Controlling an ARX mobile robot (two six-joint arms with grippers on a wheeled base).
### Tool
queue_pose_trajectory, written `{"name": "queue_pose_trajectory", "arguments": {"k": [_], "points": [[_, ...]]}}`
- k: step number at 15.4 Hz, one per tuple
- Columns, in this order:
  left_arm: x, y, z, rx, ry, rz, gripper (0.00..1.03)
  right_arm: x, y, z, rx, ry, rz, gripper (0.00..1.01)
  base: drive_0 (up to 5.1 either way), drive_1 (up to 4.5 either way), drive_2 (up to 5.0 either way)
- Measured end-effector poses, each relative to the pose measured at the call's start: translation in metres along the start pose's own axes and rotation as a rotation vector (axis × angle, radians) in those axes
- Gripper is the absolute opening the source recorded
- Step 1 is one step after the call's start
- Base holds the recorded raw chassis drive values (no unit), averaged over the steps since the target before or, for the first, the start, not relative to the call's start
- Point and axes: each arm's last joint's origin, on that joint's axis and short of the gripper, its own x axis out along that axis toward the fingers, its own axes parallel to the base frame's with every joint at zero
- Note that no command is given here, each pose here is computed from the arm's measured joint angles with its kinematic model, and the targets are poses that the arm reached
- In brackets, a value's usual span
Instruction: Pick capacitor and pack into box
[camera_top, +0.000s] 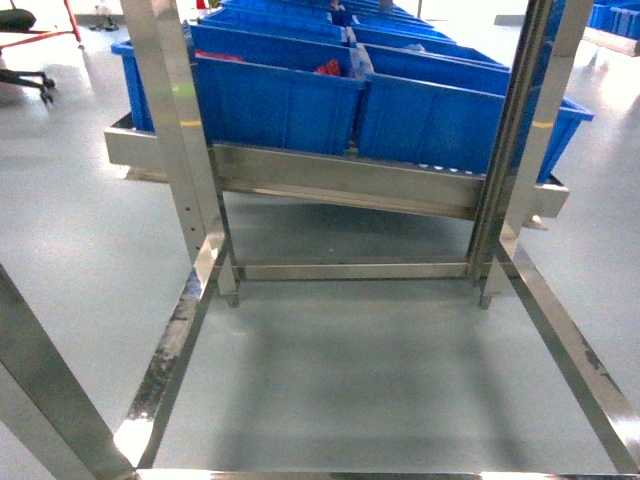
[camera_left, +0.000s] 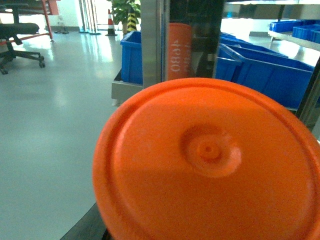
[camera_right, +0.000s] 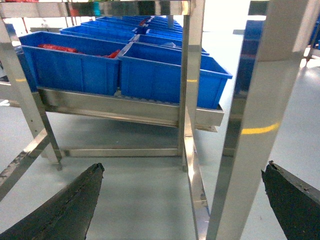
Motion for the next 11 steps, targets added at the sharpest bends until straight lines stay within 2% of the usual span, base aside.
{"name": "queue_pose_trajectory", "arguments": {"k": [11], "points": [[0.0,0.0,0.0001,0.0,-0.002,0.001,0.44,0.0,0.0,-0.0001,0.0,0.001,0.001,0.98,-5.0,2.43,2.4]]}}
